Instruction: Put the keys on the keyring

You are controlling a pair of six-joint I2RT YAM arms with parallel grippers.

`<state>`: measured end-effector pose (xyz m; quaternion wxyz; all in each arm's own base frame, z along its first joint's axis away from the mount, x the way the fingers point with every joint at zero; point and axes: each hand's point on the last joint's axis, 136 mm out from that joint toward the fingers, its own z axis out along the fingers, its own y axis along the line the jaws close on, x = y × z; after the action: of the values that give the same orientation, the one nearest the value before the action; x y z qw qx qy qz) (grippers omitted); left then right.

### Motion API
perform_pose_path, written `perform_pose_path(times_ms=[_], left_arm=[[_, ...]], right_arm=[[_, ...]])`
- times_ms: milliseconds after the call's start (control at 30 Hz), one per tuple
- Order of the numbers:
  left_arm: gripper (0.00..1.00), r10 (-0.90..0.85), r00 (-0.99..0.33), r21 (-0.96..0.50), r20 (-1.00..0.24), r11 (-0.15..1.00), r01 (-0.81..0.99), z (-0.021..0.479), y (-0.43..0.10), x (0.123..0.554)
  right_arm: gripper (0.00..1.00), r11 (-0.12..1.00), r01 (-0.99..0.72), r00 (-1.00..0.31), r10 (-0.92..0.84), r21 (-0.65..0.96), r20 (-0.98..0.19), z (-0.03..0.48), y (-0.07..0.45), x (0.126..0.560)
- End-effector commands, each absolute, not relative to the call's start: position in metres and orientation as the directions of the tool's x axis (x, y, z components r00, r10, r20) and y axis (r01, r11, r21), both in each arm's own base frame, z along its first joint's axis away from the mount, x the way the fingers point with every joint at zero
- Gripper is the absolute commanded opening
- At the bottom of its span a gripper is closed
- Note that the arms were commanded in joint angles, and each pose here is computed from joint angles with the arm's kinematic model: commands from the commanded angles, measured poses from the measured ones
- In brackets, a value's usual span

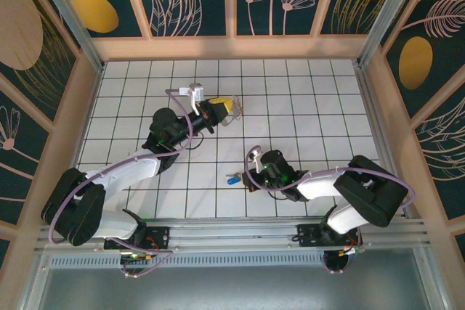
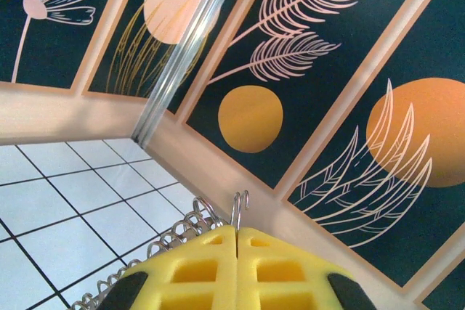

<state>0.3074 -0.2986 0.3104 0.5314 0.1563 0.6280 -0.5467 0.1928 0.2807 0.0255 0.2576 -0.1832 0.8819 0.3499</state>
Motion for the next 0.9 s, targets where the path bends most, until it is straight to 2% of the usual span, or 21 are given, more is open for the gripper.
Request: perform_pose_path(times_ms=[0, 167, 433, 633, 867], left_arm=[[0.0, -0.417, -0.346, -0.493, -0.841, 0.323, 0.808, 0.329, -0.298, 0.307], [0.0, -0.39, -0.344, -0.477, -0.854, 0.324, 0.817, 0.327, -0.3, 0.305], [0.0, -0.326, -0.323, -0.423, -0.888, 0.311, 0.851, 0.328, -0.311, 0.305], [0.0, -0.267, -0.328, -0.396, -0.906, 0.262, 0.88, 0.322, -0.324, 0.304], [0.0, -0.227, -0.334, -0.378, -0.915, 0.19, 0.906, 0.319, -0.336, 0.297]], right_arm=[[0.0, 0.687, -0.5, -0.791, -0.113, 0.527, -0.602, 0.036, 0.273, 0.199], [0.0, 0.667, -0.488, -0.737, 0.032, 0.563, -0.675, 0.089, 0.249, 0.224], [0.0, 0.612, -0.548, -0.555, 0.244, 0.57, -0.795, 0.204, 0.205, 0.256], [0.0, 0.594, -0.613, -0.436, 0.295, 0.521, -0.85, 0.264, 0.196, 0.267], [0.0, 0.558, -0.679, -0.348, 0.326, 0.476, -0.879, 0.304, 0.199, 0.267]])
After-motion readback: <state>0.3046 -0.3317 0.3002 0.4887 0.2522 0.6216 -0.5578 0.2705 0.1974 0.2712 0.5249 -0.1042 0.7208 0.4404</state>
